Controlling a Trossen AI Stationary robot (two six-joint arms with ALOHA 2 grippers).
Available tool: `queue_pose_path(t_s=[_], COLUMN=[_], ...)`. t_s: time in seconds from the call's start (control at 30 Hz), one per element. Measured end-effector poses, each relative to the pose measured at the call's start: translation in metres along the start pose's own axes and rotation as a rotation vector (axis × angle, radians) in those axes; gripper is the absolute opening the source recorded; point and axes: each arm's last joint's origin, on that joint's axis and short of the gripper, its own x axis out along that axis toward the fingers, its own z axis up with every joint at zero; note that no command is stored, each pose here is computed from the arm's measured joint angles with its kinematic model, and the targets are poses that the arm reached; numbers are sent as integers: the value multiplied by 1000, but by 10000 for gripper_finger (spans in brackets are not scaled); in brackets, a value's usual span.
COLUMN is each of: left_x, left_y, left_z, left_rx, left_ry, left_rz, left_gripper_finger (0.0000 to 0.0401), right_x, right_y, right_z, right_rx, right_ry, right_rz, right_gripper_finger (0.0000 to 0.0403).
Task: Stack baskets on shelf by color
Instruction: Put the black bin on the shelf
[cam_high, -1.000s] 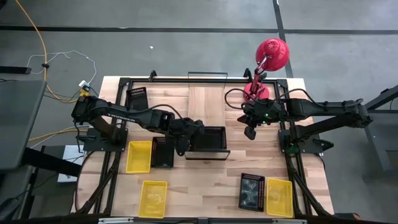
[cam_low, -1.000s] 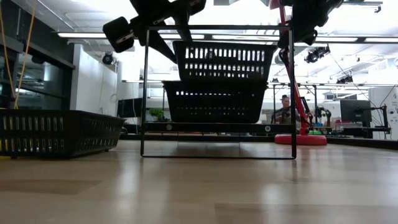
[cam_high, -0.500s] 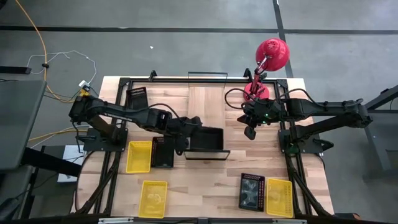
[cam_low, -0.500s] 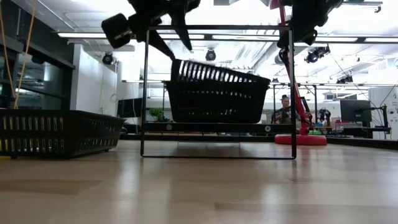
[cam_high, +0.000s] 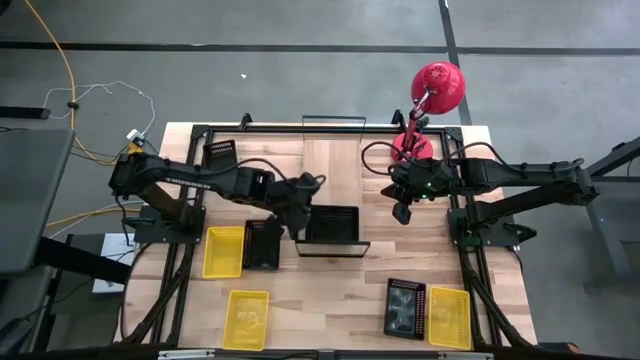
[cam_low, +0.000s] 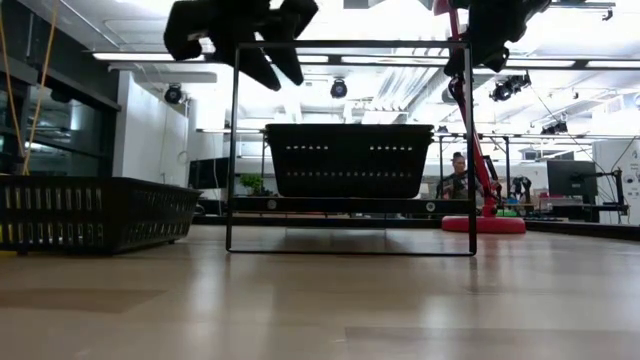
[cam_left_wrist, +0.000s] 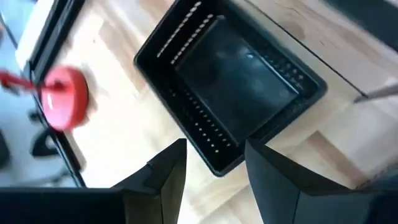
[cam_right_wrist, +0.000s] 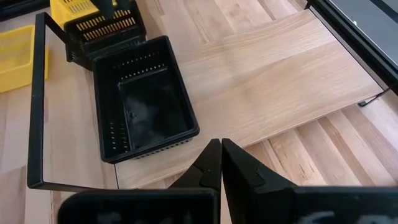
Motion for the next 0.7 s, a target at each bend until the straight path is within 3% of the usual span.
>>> queue_pose_path(t_s=[0.13,0.43,0.7], left_x=[-3,-39,-62], left_y=[7,34,56], left_z=[-8,-34,-36], left_rx=[-181,-713,-857], left_ry=[-14,-220,-463], left_rz=[-13,-53,23], left_gripper_finger=[150,149,149], right_x=[0,0,0], right_y=[0,0,-1], right_z=[0,-2,-7], right_rx=[0,-6,-25], right_ry=[3,23,78], right_rz=[7,1,3], right_gripper_finger=[0,0,0])
